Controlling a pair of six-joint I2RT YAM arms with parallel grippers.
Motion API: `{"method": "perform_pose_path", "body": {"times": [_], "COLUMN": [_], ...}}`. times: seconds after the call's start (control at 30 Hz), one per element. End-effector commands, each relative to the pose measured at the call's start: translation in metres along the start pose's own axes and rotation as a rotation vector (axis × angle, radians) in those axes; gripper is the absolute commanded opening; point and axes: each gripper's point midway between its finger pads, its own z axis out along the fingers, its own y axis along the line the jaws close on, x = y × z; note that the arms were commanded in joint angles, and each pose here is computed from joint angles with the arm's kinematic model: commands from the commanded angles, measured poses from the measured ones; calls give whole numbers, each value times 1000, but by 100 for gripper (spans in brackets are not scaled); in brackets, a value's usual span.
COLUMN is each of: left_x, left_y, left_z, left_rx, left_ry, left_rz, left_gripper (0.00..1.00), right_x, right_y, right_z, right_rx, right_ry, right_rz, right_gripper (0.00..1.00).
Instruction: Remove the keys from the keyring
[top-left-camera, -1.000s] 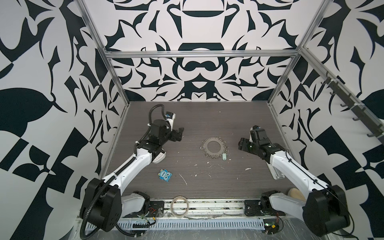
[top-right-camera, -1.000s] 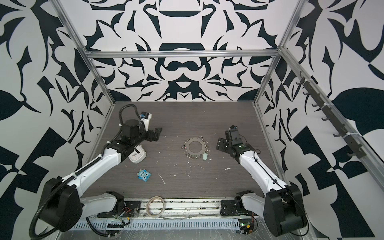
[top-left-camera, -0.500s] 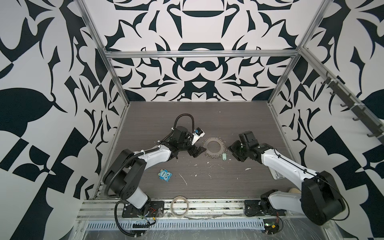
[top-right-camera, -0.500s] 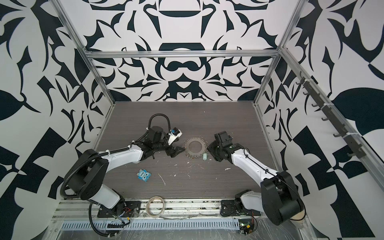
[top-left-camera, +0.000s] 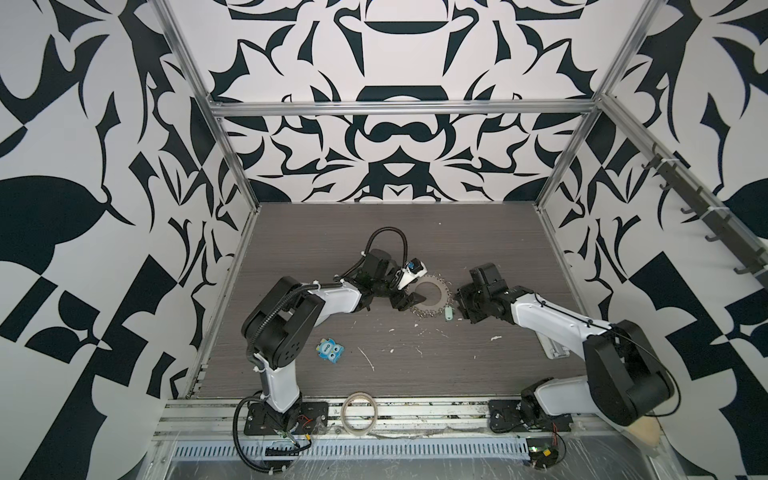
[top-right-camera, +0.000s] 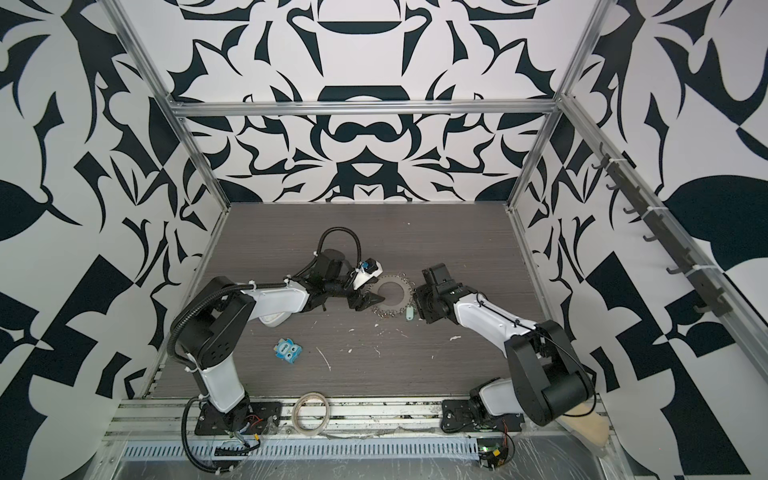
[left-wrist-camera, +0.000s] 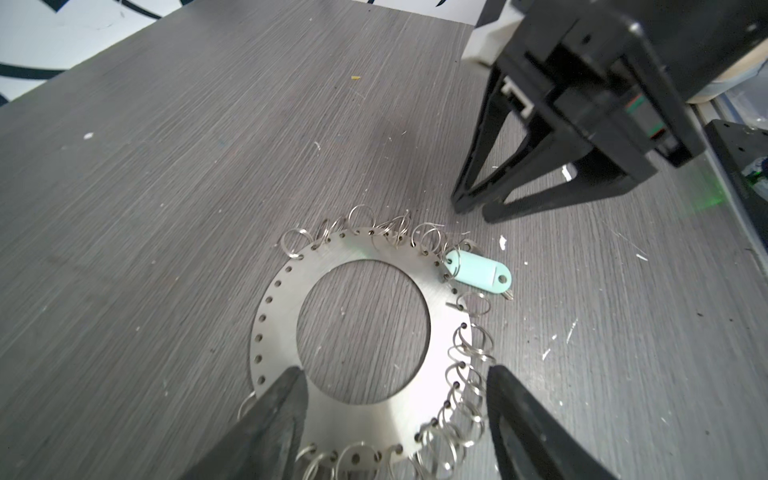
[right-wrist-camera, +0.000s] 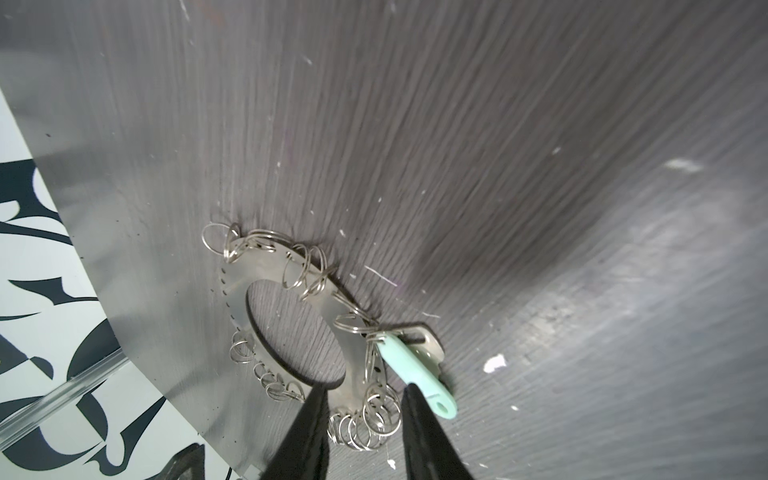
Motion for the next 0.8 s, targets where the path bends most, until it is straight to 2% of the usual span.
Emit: {"method": "perform_pose_path", "body": {"times": [0.0, 0.43, 0.77], "left_x": [-4, 5, 6], "left_y": [-4, -8, -8], "left_z": [7, 23, 24], "left_rx": [36, 50, 41], "left_ry": [-13, 24, 28], "left_rz": [56, 111, 117], "left_gripper": [71, 67, 66], "right_x": [8, 13, 11], "right_y": [28, 22, 7], "right_z": [-3, 15, 19], "right_rx": [-74, -62, -21], "right_ry": [27, 54, 42], "right_rz": [18, 45, 69], "right_gripper": [34, 27, 27]}}
